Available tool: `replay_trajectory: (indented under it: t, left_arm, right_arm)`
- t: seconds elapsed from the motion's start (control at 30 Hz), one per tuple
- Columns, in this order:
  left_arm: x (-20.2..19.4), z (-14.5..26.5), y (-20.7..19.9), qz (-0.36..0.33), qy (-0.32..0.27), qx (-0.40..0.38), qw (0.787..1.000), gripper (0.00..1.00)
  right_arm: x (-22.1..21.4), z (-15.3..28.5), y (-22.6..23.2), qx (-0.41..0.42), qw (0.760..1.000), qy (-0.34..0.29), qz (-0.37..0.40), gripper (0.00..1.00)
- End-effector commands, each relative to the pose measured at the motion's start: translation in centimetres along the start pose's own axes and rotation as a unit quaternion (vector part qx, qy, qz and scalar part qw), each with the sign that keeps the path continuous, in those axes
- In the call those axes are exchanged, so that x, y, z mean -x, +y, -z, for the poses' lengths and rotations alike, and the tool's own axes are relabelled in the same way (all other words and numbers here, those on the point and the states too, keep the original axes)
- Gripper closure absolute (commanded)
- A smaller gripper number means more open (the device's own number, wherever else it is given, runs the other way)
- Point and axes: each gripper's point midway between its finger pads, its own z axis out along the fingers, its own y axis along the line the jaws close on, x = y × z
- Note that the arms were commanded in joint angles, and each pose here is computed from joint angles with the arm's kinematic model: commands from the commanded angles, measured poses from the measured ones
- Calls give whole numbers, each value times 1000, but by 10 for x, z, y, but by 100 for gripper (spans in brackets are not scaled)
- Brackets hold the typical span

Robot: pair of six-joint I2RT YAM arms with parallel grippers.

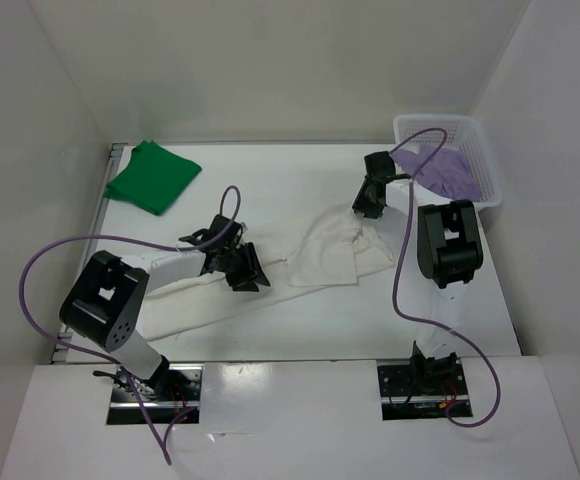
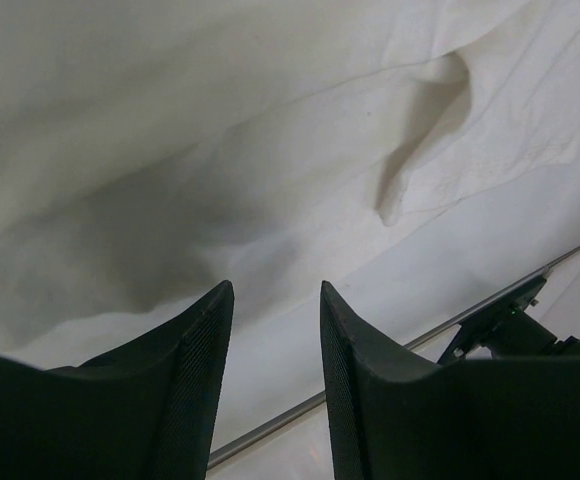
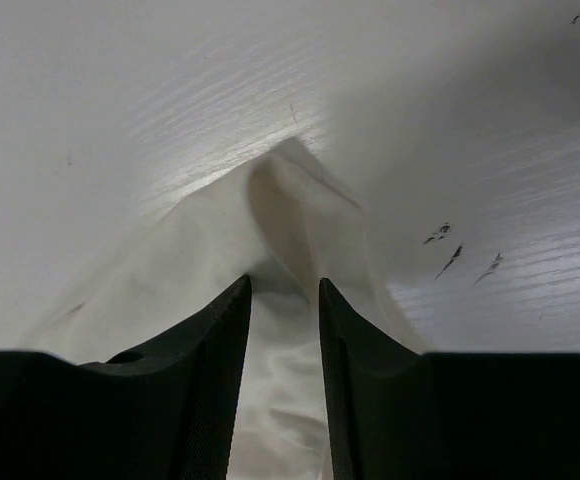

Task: Fold and stack the t-shirts
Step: Fold the other side of the tshirt into a rectangle, then rotate the tshirt 90 degrees

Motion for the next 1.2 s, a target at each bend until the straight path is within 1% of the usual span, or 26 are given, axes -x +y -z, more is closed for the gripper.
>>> replay_trajectory:
  t: [0.0, 0.03, 0.07, 0.13, 0.17, 0.23, 0.27, 0.33, 0.37, 0.47, 0.53, 0.6, 0.63, 0.67, 0.7, 0.77, 0.8, 0.87, 0.9, 0.93, 0.97, 1.03, 1.07, 1.1, 1.13, 1.17]
  left_arm:
    - [-1, 1, 1, -12, -5, -3, 1000, 53]
    - [1, 1, 3, -12, -10, 2, 1000, 53]
    - [0, -2, 5, -10, -6, 5, 1000, 53]
    - [0, -4, 8, -9, -7, 11, 1000, 54]
    - [1, -4, 9, -9, -10, 15, 1000, 54]
    - [-2, -5, 16, -10, -7, 26, 1000, 54]
    - [-5, -6, 20, -8, -3, 29, 1000, 54]
    - [-8, -7, 26, -6, -3, 37, 999, 54]
    - [-12, -8, 31, -3, 1, 42, 999, 54]
    - [-18, -9, 38, 0, 8, 49, 999, 55]
    - [-17, -7, 36, -1, 6, 46, 999, 55]
    - [-19, -7, 38, 0, 8, 49, 999, 55]
    - [-19, -7, 38, 0, 8, 49, 999, 55]
    - [-18, -5, 35, -2, 5, 46, 999, 55]
    - [-18, -5, 35, -2, 5, 46, 999, 55]
    - [-16, -1, 32, 2, 4, 45, 999, 55]
    - [-10, 5, 22, -4, -9, 32, 999, 55]
    - [-6, 13, 13, -7, -14, 26, 1000, 55]
    - [-2, 19, 7, -16, -24, 22, 999, 55]
    - [-1, 24, 4, -22, -25, 21, 999, 55]
    - [11, 34, -9, -30, -48, 13, 998, 55]
    - [32, 52, -17, -32, -88, 6, 996, 55]
    - [44, 69, -25, -41, -119, -7, 992, 56]
    - [62, 82, -32, -44, -154, -10, 987, 57]
    - [80, 92, -23, -34, -175, 1, 984, 59]
    - [91, 99, -20, -30, -188, 2, 982, 59]
  right_arm:
    - [21, 0, 10, 14, 1000, -25, 1, 61]
    - [26, 1, 14, 19, 999, -32, 1, 63]
    - [26, 1, 14, 19, 999, -32, 1, 72]
    - [29, 0, 16, 19, 999, -32, 1, 78]
    - [33, 2, 18, 22, 999, -36, 0, 85]
    - [36, 5, 18, 20, 999, -43, -1, 89]
    - [45, 8, 24, 26, 998, -52, -2, 94]
    - [49, 5, 20, 9, 998, -56, 2, 100]
    - [57, 6, 25, 15, 998, -65, 1, 100]
    - [61, -1, 23, 1, 998, -68, 6, 100]
    - [67, -8, 22, -7, 997, -79, 4, 100]
    - [64, -17, 21, -11, 997, -74, 5, 95]
    - [70, -15, 24, -7, 997, -80, 9, 91]
    - [66, -19, 23, -10, 997, -75, 10, 77]
    - [65, -19, 24, -6, 997, -73, 10, 71]
    - [70, -11, 29, 3, 997, -76, 14, 61]
    - [78, 2, 35, 16, 996, -85, 12, 61]
    - [83, 18, 42, 32, 996, -87, 12, 57]
    - [82, 27, 43, 37, 996, -83, 12, 57]
    - [89, 45, 50, 55, 994, -90, 12, 56]
    - [83, 49, 48, 57, 995, -81, 13, 56]
    - [75, 67, 46, 66, 995, -73, 10, 56]
    - [71, 72, 43, 64, 996, -70, 6, 57]
    - [67, 77, 40, 63, 996, -68, 0, 71]
    - [54, 88, 39, 82, 995, -55, 2, 76]
    - [47, 91, 39, 90, 995, -50, -1, 84]
